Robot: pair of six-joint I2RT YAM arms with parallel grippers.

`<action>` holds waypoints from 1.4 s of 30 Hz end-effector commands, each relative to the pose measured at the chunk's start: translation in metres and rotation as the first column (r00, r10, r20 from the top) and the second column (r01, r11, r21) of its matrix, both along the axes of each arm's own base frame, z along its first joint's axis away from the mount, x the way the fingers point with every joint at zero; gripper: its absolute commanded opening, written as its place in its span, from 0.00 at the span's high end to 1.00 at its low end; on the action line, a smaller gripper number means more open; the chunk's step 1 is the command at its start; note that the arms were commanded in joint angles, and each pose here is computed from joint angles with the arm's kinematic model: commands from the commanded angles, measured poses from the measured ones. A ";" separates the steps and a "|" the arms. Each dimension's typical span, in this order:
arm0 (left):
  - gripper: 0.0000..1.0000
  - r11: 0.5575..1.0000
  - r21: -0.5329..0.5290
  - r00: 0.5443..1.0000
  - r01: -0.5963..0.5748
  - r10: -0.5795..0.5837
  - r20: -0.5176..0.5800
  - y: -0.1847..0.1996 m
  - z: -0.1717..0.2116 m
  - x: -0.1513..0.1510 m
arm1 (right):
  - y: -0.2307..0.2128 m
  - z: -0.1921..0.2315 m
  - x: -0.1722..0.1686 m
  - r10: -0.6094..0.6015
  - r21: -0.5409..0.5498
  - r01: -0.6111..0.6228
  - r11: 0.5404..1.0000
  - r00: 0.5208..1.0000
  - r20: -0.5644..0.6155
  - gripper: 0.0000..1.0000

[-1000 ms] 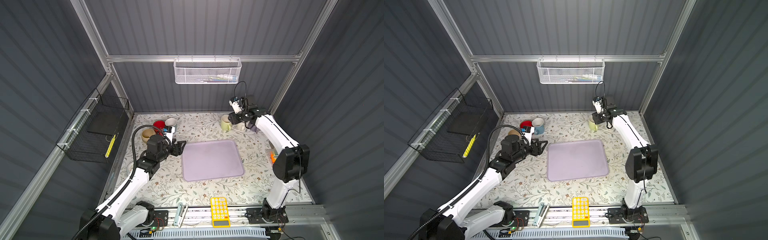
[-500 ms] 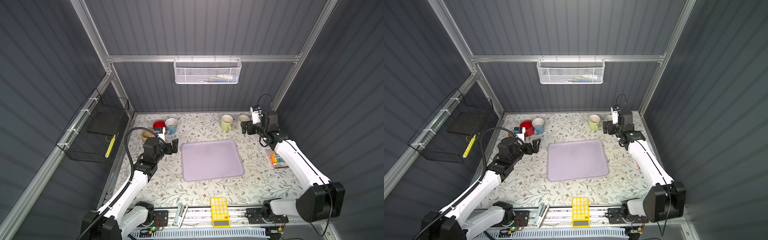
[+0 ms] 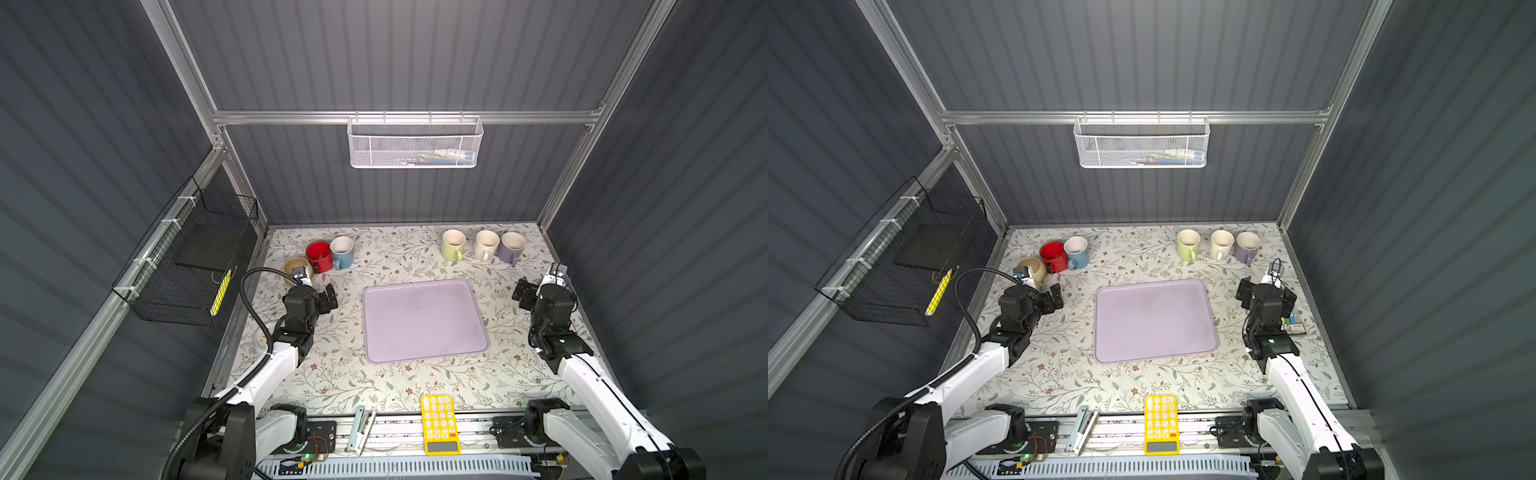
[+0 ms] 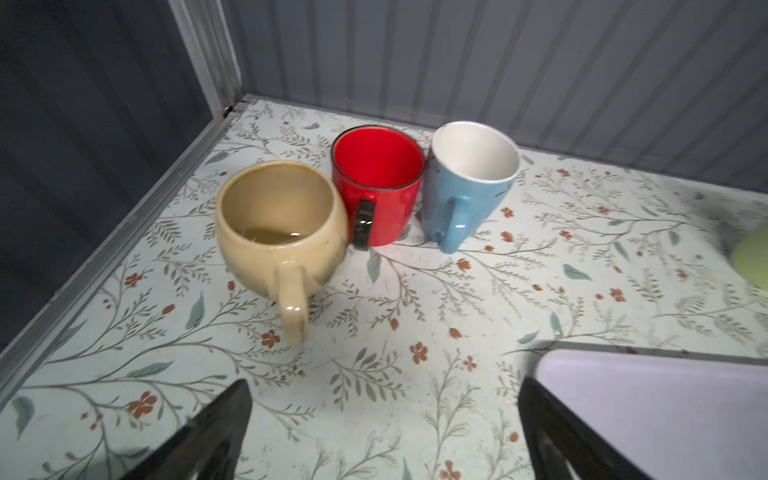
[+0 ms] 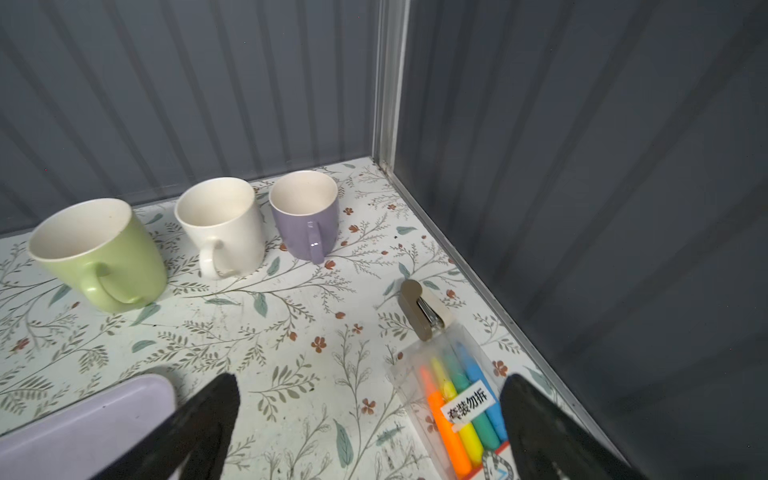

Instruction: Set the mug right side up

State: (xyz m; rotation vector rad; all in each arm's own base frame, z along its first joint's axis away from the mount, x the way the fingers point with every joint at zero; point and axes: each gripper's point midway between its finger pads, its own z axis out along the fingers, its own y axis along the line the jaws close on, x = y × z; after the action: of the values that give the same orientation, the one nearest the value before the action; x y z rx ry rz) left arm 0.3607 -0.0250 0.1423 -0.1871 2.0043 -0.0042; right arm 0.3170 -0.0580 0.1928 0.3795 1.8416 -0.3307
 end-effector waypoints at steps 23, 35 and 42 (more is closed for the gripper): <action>0.00 0.992 0.118 0.997 -0.046 0.037 0.075 0.043 -0.069 0.045 | 0.020 -0.046 0.043 0.177 -0.020 -0.176 0.984 0.974 0.144 0.01; 0.00 0.992 0.123 0.999 0.032 -0.037 0.037 0.033 -0.077 0.054 | 0.025 -0.070 0.064 0.251 0.009 -0.253 0.967 0.963 0.098 0.01; 0.00 0.991 0.125 0.999 0.036 -0.040 0.030 0.032 -0.078 0.054 | 0.025 -0.071 0.064 0.252 0.013 -0.254 0.967 0.963 0.096 0.01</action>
State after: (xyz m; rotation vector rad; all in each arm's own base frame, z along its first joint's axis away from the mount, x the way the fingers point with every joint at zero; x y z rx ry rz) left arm 0.4077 0.0077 0.0564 -0.0875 1.9946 0.0905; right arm 0.3759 -0.0335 0.1115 0.1820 1.8107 -0.1171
